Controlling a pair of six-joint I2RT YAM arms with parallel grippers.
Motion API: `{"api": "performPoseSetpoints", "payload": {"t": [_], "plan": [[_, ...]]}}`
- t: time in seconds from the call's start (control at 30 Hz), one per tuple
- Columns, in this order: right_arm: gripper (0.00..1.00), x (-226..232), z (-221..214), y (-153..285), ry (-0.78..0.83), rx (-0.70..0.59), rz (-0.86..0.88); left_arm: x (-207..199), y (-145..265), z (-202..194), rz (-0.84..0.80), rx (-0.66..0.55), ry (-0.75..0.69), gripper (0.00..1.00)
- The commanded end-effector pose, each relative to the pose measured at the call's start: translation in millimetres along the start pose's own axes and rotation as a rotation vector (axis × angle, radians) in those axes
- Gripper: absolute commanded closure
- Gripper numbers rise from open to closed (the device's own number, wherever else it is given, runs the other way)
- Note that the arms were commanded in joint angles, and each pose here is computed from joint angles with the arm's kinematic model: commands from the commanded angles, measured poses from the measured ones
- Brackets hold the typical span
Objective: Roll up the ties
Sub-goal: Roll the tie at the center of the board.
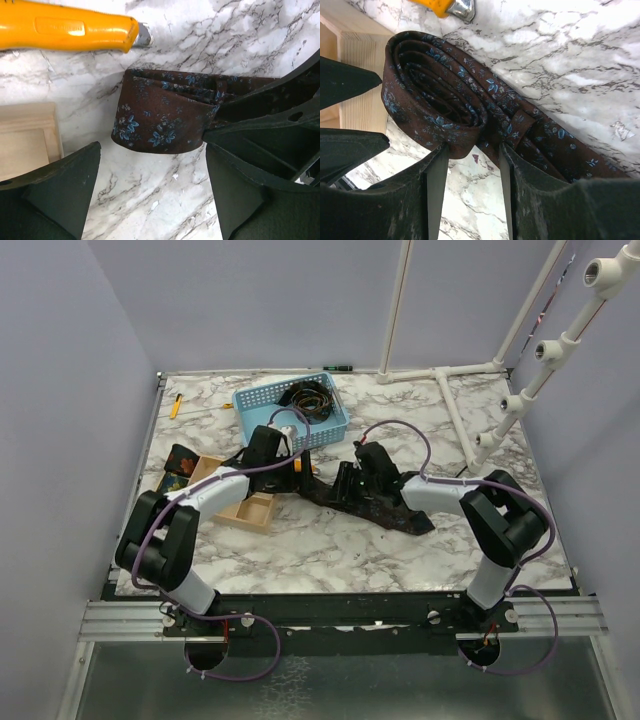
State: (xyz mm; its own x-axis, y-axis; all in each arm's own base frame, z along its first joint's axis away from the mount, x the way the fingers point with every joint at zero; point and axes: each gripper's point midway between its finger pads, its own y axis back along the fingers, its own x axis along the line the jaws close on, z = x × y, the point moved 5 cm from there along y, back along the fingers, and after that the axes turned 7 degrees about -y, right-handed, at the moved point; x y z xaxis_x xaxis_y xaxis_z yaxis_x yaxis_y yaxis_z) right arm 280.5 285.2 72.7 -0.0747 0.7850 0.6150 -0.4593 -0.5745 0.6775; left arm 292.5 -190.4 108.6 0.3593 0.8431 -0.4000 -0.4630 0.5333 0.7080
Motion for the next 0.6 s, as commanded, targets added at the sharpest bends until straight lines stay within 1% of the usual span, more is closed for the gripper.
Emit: {"api": "performPoseSetpoints", "payload": {"t": [0.0, 0.17, 0.27, 0.43, 0.57], "plan": [[0.52, -15.2, 2.4, -4.7, -0.011, -0.012, -0.038, 6.1, -4.7, 19.7, 0.032, -0.043, -0.042, 0.14], [0.52, -17.2, 3.7, -4.5, -0.009, -0.007, -0.034, 9.3, -12.7, 32.6, 0.040, -0.051, -0.107, 0.15], [0.52, -19.1, 3.5, -5.3, -0.010, 0.000, -0.031, 9.6, -19.0, 37.8, 0.013, -0.040, -0.158, 0.15], [0.52, -22.2, 3.5, -6.0, -0.009, 0.009, -0.029, 3.5, -34.3, 35.2, -0.132, 0.056, -0.173, 0.16], [0.52, -23.6, 4.8, -5.3, -0.004, 0.012, -0.025, 2.9, -46.0, 26.2, -0.196, 0.121, -0.142, 0.18]]}}
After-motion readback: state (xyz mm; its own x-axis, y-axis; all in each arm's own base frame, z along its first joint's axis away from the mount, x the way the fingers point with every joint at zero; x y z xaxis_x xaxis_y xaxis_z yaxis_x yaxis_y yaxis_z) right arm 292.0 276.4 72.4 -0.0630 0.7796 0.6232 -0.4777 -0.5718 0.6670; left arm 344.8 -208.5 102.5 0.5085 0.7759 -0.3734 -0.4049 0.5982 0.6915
